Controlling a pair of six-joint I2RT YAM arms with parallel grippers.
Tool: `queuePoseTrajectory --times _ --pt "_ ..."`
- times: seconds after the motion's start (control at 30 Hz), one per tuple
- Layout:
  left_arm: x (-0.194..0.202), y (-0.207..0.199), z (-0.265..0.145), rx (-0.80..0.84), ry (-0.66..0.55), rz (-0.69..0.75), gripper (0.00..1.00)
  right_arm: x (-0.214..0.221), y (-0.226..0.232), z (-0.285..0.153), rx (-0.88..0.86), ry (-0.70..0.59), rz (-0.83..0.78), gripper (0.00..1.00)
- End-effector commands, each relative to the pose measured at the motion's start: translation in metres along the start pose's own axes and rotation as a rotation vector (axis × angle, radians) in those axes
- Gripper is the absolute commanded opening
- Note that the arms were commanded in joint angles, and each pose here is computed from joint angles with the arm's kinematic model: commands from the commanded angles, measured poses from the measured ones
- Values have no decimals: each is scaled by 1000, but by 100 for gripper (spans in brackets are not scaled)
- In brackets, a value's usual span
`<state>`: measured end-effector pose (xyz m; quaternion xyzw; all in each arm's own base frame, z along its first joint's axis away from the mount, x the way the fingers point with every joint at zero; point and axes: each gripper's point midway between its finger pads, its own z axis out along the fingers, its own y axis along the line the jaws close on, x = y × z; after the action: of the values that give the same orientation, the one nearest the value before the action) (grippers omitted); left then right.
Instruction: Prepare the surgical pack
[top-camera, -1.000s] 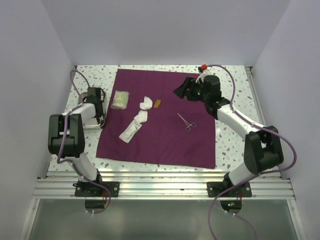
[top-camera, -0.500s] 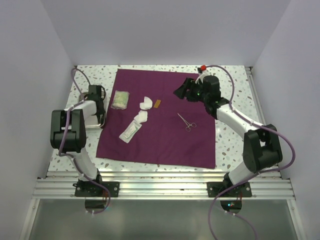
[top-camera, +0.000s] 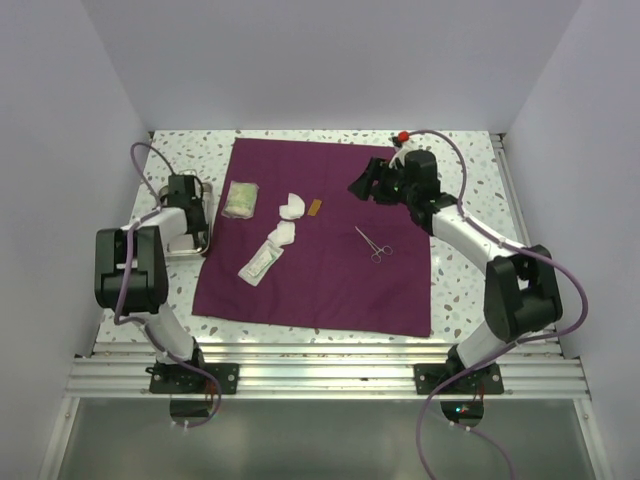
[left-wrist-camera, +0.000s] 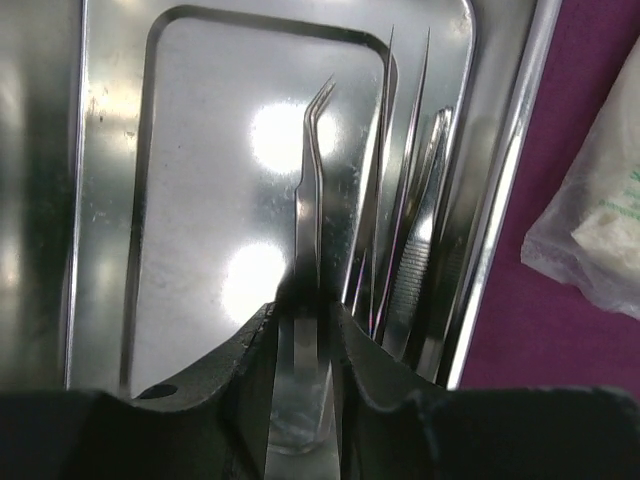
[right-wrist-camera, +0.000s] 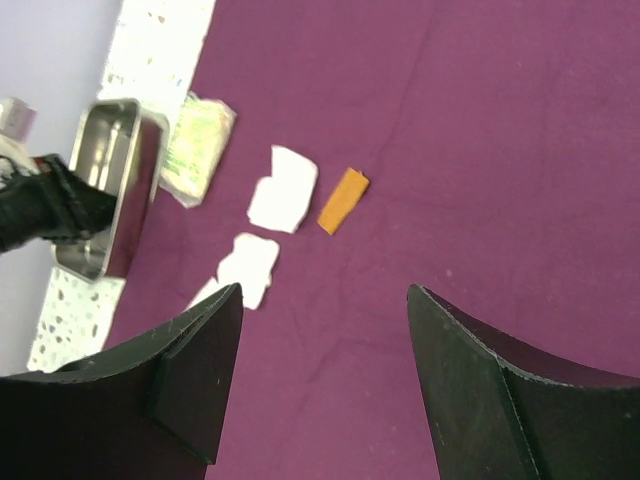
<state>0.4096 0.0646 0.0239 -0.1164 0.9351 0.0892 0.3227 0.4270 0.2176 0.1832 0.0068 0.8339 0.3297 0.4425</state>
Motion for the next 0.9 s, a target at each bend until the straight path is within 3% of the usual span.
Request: queuePoseTrajectory --times 0.0,0.1,0.33,0.43,0.5,0.6,0.7,0.77,0.8,0.83,0.87 --pt "-28 4 -33 21 -122 -66 31 -8 -3 -2 35 22 -56 70" --pt "-41 2 -60 58 -212 -110 31 2 -14 -7 84 77 -95 72" --pt "-78 -36 -130 358 -451 -191 38 42 -58 -16 227 224 -201 74" --pt "-82 -45 -151 440 -509 -206 42 59 -67 -18 237 270 -227 76" --pt "-83 -47 -161 467 -532 -206 42 69 -68 -14 245 300 -248 84" --pt "-85 -52 -172 506 -560 -200 43 79 -68 -3 256 330 -302 85" --pt "-87 -52 -174 512 -561 -211 43 83 -66 10 283 346 -350 82" --pt "-86 -51 -174 509 -560 -221 45 88 -62 18 270 362 -375 75" --pt "-86 -51 -174 507 -554 -239 49 89 -64 23 269 371 -382 73" --pt "-85 -48 -171 495 -552 -256 64 90 -64 25 275 373 -401 70" --pt "-85 -47 -173 504 -555 -262 64 91 -65 27 280 377 -411 64"
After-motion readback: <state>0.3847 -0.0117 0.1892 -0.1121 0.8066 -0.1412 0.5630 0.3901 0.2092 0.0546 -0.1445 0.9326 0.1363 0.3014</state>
